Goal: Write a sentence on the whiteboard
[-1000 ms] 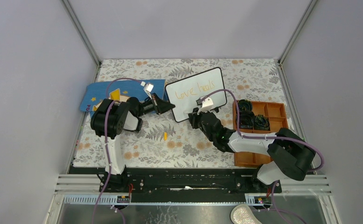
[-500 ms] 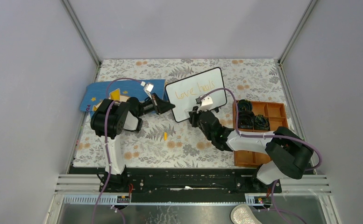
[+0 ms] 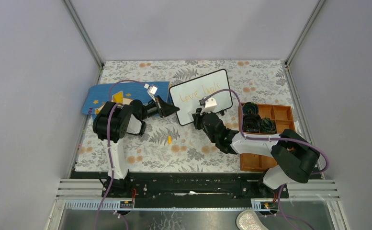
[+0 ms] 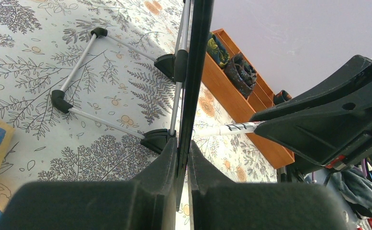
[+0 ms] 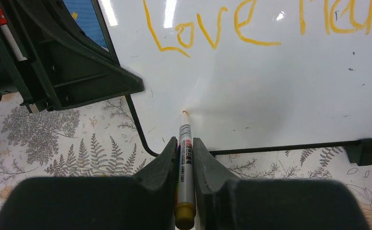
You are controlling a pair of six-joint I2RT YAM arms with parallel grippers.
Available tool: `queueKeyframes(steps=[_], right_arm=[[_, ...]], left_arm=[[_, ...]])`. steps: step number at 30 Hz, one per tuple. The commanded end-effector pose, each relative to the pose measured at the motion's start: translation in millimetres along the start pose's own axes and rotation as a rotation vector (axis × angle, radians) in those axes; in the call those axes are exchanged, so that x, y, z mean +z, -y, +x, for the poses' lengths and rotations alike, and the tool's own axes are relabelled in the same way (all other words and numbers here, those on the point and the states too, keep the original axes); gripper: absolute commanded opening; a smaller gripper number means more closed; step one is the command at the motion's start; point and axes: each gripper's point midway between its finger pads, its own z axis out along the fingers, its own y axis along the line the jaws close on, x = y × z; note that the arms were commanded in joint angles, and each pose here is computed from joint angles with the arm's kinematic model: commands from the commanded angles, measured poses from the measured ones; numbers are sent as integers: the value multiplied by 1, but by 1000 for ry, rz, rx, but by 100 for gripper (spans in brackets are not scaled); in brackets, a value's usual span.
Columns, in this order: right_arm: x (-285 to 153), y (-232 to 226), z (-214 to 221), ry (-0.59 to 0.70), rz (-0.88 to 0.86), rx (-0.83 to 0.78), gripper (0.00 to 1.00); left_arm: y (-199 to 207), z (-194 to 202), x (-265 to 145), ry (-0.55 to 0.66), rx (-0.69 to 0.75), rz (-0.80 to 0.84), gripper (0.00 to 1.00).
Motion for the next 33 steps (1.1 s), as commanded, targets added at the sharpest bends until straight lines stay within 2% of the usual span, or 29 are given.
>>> queueKeyframes(steps=[1,11,20,33], right_arm=[[5,-9,-13,24,-26,19,0],[-1,-12,5,-44,-70,-7,0],[-4,2,12,-83,-3,-36,0],[0,7,-18,-6,51,-32,0]], left_arm=[[0,16,-1,-52,-63,-11,0],[0,14,-1,-49,-60,-11,0],[1,13,-2,-48,-58,-10,0],[1,14,-2,-51,-57,-11,0]])
